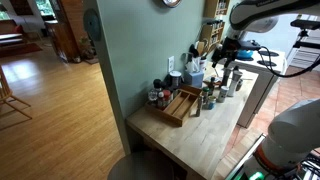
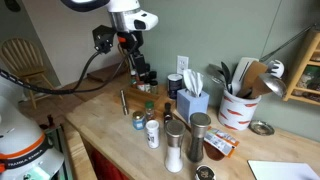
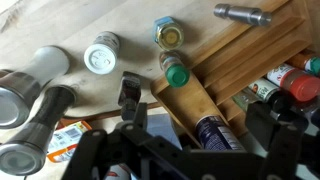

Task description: Move the silver cooking spoon to the bottom-left corner of the counter

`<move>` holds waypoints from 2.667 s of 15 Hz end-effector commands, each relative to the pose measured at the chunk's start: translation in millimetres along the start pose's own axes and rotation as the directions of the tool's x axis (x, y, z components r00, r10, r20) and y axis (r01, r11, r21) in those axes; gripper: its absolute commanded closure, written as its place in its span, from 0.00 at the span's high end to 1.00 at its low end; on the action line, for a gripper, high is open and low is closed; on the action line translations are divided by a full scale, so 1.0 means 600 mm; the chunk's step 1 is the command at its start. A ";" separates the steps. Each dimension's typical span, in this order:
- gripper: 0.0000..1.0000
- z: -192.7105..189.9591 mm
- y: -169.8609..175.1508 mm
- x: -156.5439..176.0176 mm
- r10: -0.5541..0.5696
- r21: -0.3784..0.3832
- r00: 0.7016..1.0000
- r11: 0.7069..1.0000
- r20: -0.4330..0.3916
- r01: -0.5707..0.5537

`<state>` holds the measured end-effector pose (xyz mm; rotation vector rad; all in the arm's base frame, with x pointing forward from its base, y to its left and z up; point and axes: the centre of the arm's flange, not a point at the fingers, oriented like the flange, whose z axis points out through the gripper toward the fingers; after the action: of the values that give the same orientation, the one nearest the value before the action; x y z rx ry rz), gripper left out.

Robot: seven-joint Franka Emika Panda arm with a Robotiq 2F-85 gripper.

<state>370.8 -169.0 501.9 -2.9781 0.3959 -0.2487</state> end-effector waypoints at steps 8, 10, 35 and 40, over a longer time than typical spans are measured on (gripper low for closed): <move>1.00 0.000 0.000 0.000 0.000 0.000 1.000 1.000 0.000 0.000; 1.00 0.000 0.000 0.000 0.000 0.000 1.000 1.000 0.000 0.000; 1.00 0.045 0.112 0.233 0.588 0.214 0.802 0.774 0.103 -0.596; 1.00 0.050 0.167 0.207 0.665 0.266 0.738 0.695 0.118 -0.668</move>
<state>485.3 -277.0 485.3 -2.4307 1.2123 -0.1811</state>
